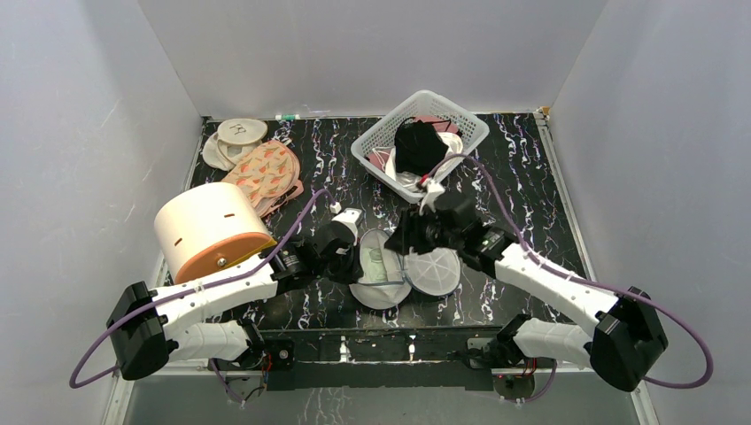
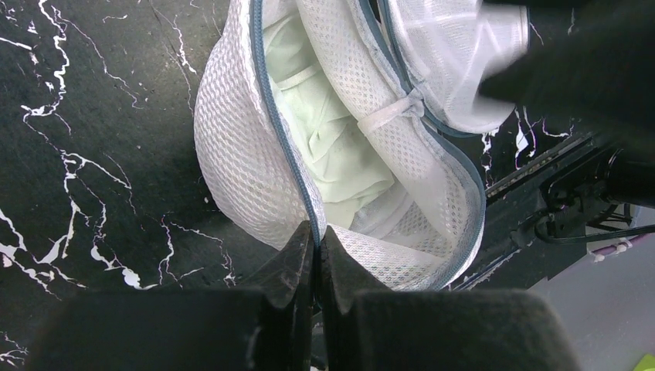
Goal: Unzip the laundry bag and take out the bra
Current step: Adjust the laundry bag at the center of the board, then pick up the bra from the laundry bag.
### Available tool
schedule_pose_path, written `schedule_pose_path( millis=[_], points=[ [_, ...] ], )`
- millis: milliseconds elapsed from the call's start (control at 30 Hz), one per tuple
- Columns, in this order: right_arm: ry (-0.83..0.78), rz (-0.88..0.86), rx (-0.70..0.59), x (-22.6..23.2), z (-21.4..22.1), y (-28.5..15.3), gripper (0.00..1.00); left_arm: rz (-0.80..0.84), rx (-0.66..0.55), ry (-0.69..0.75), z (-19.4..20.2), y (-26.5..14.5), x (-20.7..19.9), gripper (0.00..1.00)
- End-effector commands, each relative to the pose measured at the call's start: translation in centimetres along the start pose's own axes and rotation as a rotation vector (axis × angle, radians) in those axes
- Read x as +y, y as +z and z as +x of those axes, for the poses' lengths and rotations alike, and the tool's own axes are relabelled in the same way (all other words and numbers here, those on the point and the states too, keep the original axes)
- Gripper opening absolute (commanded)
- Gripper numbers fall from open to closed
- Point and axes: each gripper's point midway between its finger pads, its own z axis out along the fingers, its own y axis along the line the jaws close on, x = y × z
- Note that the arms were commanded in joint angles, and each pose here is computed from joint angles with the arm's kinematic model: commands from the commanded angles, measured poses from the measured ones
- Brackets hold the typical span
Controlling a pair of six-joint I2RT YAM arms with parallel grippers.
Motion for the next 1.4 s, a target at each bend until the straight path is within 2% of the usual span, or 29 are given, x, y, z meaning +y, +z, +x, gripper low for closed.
schedule_pose_path(
  millis=[0,200,233,400,533,667,700,800,867,1133,1200,1367],
  points=[
    [0.021,-0.154,-0.002,5.5,2.4,0.0,0.5,0.004,0.014,0.0,0.3,0.1,0.0,0.0],
    [0.06,-0.162,0.12,6.6,9.4,1.4,0.39,-0.016,0.038,-0.001,1.1,0.3,0.6,0.0],
    [0.049,-0.135,0.173,6.4,12.2,1.8,0.38,-0.035,0.068,-0.004,2.1,0.5,1.2,0.0],
    [0.034,-0.044,0.204,4.8,15.0,2.3,0.36,-0.046,0.113,-0.029,4.2,0.8,2.2,0.0],
    [0.022,-0.006,0.182,4.2,14.6,2.7,0.37,-0.046,0.12,-0.044,4.9,0.9,2.5,0.0],
    [-0.002,0.014,0.082,5.1,11.3,2.2,0.39,-0.045,0.113,-0.039,4.3,0.6,2.2,0.0],
    [-0.004,0.014,0.042,5.3,10.2,1.9,0.41,-0.043,0.108,-0.037,4.1,0.6,2.1,0.0],
    [-0.024,0.009,-0.071,5.7,7.5,1.4,0.53,-0.036,0.095,-0.033,3.6,0.5,1.8,0.0],
    [-0.074,0.027,-0.108,5.9,6.2,2.0,0.56,-0.025,0.096,-0.032,3.3,0.5,1.4,0.0],
    [-0.142,0.054,-0.146,5.8,5.1,5.7,0.32,-0.011,0.069,-0.036,2.4,-0.1,0.9,0.0],
    [-0.135,0.038,-0.147,5.7,5.5,6.7,0.32,-0.002,0.067,-0.038,2.2,-0.2,0.7,0.0],
    [-0.101,0.078,-0.136,4.0,6.7,8.7,0.41,0.005,0.07,-0.035,2.1,0.0,0.4,0.0]
  ],
)
